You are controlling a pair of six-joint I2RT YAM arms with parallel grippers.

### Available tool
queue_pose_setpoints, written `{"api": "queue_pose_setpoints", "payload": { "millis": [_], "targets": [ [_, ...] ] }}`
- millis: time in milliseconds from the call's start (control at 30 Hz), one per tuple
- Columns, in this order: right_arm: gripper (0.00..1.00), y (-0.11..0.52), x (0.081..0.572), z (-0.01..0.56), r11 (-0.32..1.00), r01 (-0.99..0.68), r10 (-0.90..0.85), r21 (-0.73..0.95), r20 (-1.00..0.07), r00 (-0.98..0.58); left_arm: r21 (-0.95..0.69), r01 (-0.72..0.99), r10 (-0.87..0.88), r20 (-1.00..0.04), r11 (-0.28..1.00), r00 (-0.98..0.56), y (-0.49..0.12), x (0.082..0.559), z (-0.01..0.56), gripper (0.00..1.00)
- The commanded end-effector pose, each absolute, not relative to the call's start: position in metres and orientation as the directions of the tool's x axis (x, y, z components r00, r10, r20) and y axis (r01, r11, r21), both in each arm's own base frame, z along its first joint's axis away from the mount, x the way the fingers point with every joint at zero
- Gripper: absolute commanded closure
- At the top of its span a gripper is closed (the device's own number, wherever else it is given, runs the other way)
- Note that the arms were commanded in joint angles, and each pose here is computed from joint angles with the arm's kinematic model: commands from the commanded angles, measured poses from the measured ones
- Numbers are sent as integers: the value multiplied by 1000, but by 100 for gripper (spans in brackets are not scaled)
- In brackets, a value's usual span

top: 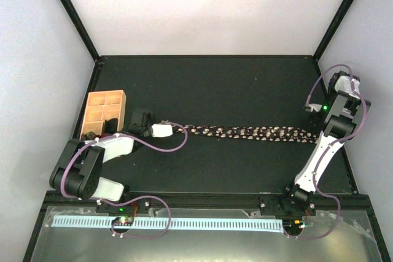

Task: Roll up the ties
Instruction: Flatten out the tie at the center of the board, then adjust the tie at the center of the board.

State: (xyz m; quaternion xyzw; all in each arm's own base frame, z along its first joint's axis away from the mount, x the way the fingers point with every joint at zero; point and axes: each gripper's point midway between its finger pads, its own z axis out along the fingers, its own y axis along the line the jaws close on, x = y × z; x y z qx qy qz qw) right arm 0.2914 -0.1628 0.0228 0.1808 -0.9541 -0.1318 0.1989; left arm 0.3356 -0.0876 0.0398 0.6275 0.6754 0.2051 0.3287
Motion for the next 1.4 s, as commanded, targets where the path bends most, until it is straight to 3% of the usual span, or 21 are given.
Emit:
{"api": "queue_pose_setpoints", "payload": {
  "millis": [0,67,200,400,500,600,700,1000,1133,1367],
  "targets": [
    [34,-182,316,44,932,-305,-349,197,259,-900,622,765,983,-164,169,-84,-75,326,48,41],
    [31,-184,321,57,937,-306,-339,170,222,-914,570,794,971,-217,212,-103,-78,320,61,21],
    [19,-177,332,83,942,-316,-328,116,104,-939,562,774,939,-320,292,-121,-86,320,97,3],
    [20,-109,332,91,904,-403,-406,142,-8,-914,465,703,815,-501,537,-291,-99,354,145,1],
    [20,-73,337,98,893,-424,-417,154,-75,-906,399,590,672,-646,702,-364,-100,383,192,1],
    [22,-38,332,96,862,-465,-454,200,-101,-885,275,537,488,-817,798,-308,-106,396,246,1],
    [26,-10,320,78,836,-495,-493,237,-69,-867,183,472,348,-892,862,-289,-105,406,264,1],
    [31,-19,297,8,831,-535,-551,153,87,-830,77,605,396,-819,792,-414,-116,415,248,1],
    [33,-38,280,-8,815,-569,-579,109,154,-800,140,749,521,-799,648,-302,-138,395,230,1],
    [36,-94,268,-1,823,-566,-563,53,211,-799,98,921,761,-600,378,-248,-153,344,147,1]
  ]
}}
